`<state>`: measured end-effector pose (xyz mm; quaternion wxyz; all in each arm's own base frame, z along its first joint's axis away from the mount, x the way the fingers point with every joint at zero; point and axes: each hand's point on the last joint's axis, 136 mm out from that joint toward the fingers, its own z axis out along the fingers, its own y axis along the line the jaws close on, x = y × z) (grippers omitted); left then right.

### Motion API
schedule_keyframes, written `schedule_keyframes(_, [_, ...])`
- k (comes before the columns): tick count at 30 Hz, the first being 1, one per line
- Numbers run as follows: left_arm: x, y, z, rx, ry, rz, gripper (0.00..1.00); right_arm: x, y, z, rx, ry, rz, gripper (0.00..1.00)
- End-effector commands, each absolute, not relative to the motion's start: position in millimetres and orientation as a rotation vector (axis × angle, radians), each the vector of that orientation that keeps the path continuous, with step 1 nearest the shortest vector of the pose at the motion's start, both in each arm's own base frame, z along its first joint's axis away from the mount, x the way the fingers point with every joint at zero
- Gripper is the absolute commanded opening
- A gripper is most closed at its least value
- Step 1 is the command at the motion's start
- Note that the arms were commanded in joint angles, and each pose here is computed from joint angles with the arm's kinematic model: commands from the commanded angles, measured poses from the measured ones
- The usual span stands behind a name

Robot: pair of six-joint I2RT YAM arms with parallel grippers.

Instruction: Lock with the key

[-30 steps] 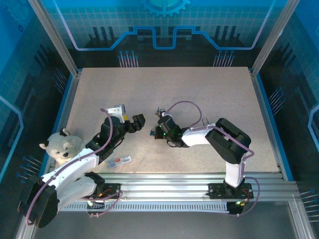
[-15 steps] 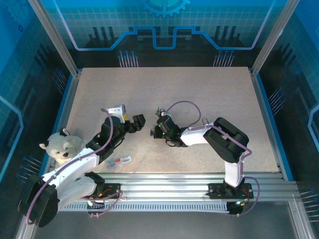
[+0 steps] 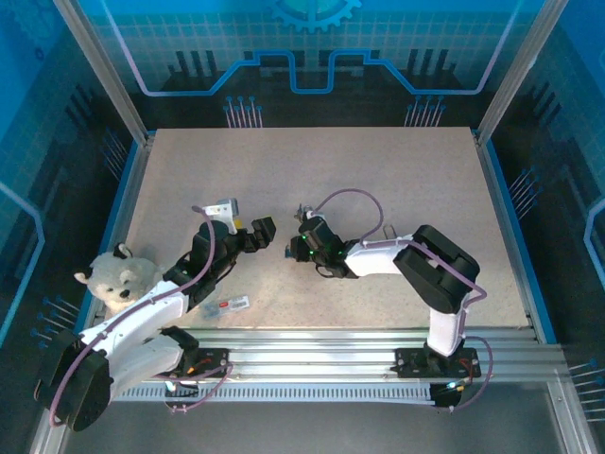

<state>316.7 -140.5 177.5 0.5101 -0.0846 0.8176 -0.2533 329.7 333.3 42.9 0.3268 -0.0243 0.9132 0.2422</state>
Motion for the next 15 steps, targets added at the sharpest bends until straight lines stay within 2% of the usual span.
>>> schedule_keyframes(1, [319,-138,178,-0.186,1.96,-0.584,0.99,326,333,62,-0.099,2.363,0.609,0.29])
schedule_keyframes(5, [319,-138,178,-0.186,1.961,-0.582,0.99,326,328,76,-0.114,2.337,0.592,0.39])
schedule_keyframes(15, [319,-139,178,-0.183,1.961,-0.586,0.99,323,302,120,-0.191,2.263,0.489,0.73])
